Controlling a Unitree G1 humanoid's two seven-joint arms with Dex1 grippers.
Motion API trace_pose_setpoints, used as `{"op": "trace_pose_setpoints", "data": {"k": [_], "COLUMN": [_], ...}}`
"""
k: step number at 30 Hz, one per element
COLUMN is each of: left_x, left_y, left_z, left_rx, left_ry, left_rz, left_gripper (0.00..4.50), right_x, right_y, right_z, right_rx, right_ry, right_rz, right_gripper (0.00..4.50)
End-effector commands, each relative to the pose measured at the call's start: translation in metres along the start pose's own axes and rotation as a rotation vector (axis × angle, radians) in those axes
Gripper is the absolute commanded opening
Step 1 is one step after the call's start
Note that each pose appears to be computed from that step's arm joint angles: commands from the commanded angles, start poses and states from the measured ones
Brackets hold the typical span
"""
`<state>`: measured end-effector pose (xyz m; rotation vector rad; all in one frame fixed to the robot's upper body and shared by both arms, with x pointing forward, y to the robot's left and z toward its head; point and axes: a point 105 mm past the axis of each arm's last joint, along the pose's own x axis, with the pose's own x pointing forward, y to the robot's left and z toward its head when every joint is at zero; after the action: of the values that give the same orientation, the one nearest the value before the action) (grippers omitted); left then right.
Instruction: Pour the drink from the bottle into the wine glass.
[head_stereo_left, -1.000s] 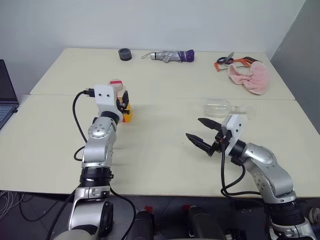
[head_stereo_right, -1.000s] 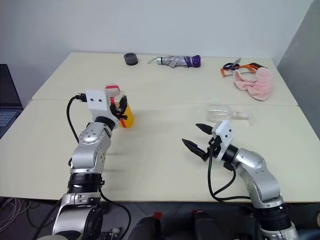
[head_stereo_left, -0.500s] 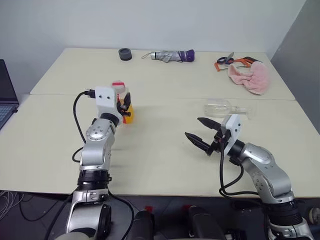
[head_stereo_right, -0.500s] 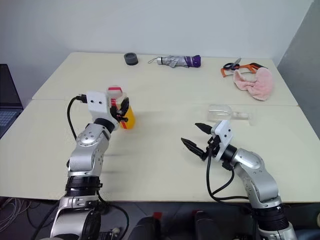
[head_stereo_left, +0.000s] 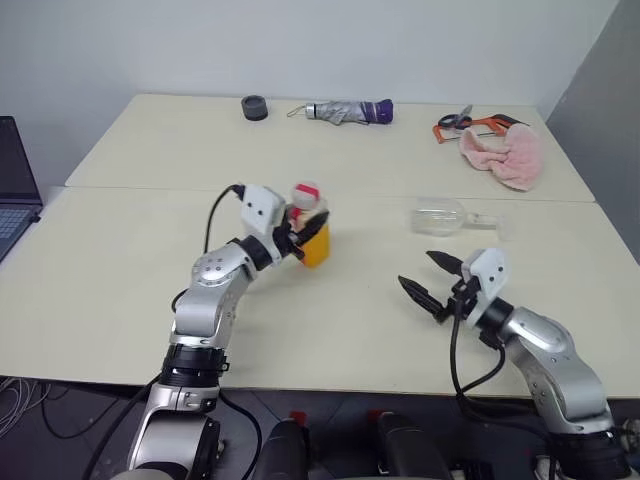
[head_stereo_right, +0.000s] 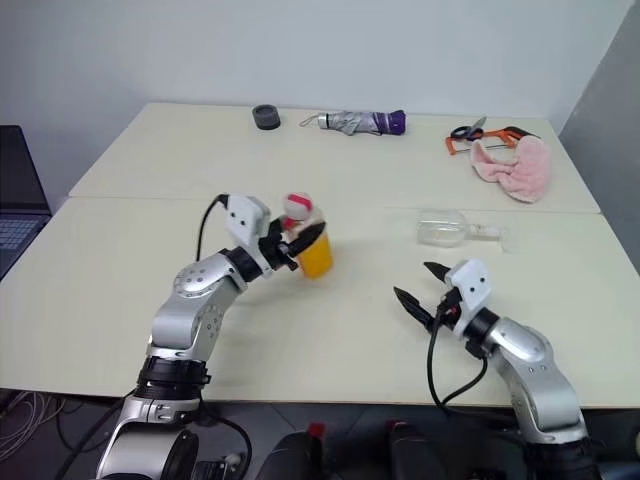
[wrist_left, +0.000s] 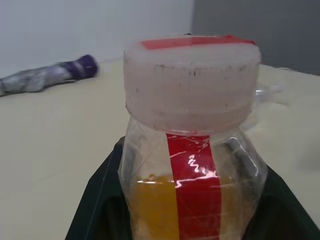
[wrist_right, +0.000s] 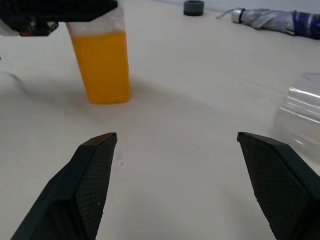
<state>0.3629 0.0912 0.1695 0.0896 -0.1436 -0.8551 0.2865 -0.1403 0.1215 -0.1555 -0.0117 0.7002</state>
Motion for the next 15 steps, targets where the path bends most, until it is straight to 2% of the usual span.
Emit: {"op": "trace_pose_setpoints", "data": {"k": [1,7,12,15], "left_x": [0.012,0.019,0.019,0.021], "left_y": [-0.024,-0.051,-0.069,-0.074], "left_z": [0.021,0.023,0.027,0.025], "left_rx": [0.027,0.033,0.01,0.033], "left_ry": [-0.068,-0.062,-0.067,-0.056], "left_rz": [-0.203,-0.469,-0.626,-0.675], "left_gripper": [1.89,1.89,1.89,1.89], "right_x": [-0.01,-0.024,-0.011,0.001], "right_y": [0.003,0.017,0.025,0.032], "right_z": [0.026,0.059,0.096,0.109], "right_rx": [-0.078,-0.024,-0.031,-0.026], "right_ry": [-0.063,-0.087,-0.171,-0.186], "right_rz": [0.006,0.129,0.144,0.157], "right_gripper": [4.12,4.12,4.12,4.12]}}
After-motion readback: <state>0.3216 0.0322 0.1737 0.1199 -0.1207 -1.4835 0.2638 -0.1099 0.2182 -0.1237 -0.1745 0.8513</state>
